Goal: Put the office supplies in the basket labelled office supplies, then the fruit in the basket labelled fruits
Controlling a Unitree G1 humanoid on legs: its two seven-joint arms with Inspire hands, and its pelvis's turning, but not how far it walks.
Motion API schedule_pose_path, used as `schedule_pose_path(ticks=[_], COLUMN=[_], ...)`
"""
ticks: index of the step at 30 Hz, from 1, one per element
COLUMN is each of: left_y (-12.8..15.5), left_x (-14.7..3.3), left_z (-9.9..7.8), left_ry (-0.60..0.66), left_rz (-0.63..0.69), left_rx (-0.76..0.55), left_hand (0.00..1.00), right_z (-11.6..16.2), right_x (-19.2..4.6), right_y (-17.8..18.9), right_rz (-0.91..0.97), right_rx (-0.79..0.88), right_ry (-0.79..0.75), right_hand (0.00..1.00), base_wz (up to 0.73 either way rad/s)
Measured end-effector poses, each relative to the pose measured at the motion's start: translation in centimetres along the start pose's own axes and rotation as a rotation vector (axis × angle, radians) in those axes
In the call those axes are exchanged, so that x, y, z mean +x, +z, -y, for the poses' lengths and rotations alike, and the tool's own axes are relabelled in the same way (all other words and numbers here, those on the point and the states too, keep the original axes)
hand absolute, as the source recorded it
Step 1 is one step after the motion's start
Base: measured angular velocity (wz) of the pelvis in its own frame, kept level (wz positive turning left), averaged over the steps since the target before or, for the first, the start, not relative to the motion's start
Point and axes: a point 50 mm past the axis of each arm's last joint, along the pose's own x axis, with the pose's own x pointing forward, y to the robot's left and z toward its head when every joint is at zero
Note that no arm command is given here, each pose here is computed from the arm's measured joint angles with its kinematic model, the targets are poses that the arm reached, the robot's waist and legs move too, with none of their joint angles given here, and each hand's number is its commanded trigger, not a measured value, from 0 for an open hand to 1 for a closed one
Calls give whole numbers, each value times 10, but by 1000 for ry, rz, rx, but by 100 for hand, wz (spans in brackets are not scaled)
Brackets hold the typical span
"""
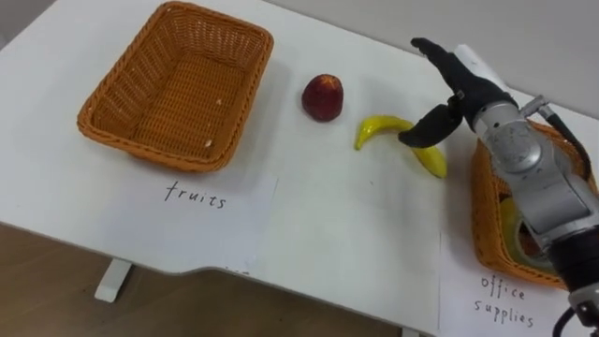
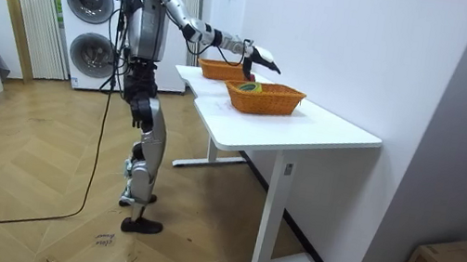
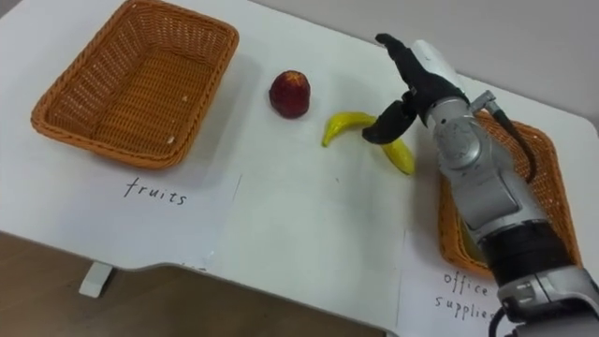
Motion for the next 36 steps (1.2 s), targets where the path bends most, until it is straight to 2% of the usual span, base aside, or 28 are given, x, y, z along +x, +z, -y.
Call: schedule_pose_path(ticks=[7, 21, 36], left_y=[2, 2, -2], left_x=[1, 1, 1], left_z=[-4, -4, -4], left_ry=[9, 8, 9], left_rz=[5, 2, -23], left_rx=[2, 2, 6], left_hand=[0, 0, 0], right_z=[-11, -14, -20], right_x=[0, 0, -1], right_y=[3, 2, -21], right_rz=[12, 7, -112], right_rx=[-43, -52, -138], right_ry=[63, 110, 182], right_hand=[0, 0, 0], base_wz=[0, 0, 1])
